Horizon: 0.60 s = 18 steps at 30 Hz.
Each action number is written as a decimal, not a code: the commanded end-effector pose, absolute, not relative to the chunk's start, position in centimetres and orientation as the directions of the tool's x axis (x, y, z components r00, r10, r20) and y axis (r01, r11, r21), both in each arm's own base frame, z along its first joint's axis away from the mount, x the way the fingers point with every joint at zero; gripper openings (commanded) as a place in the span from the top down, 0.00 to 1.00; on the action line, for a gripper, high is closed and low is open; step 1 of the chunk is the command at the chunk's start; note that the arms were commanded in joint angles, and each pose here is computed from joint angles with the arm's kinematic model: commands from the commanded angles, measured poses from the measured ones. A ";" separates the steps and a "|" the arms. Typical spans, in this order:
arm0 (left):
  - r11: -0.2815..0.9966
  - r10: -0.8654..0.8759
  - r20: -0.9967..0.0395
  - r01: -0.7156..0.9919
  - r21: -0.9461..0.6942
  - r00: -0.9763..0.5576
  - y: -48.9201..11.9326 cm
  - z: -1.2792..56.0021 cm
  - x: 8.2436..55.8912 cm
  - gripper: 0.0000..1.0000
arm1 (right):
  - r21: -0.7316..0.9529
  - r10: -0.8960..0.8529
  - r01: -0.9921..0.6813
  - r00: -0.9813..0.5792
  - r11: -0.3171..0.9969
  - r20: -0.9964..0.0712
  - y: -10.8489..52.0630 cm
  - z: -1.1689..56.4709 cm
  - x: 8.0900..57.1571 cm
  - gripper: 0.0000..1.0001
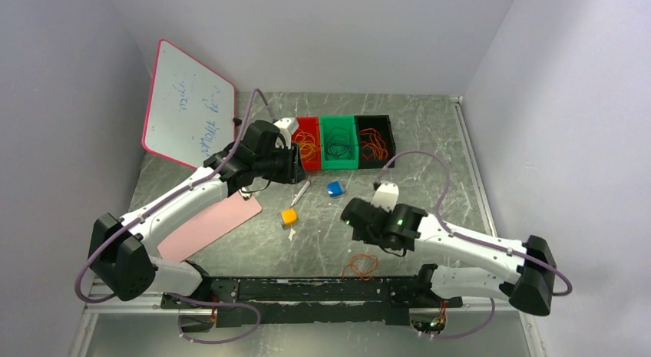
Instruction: Untangle the cables
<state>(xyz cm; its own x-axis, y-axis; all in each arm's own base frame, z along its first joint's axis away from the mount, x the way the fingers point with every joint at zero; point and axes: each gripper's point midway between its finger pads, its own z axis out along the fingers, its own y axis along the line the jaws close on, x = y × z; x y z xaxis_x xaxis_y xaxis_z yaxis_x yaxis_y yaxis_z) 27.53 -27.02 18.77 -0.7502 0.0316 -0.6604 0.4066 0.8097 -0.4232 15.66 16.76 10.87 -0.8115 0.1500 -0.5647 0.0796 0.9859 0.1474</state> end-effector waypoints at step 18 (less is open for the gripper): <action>0.782 0.008 -0.680 0.428 -0.453 -0.733 -27.4 19.3 27.0 0.58 | 0.098 0.327 0.322 -0.804 0.942 -0.496 14.4 4.7 7.7 0.52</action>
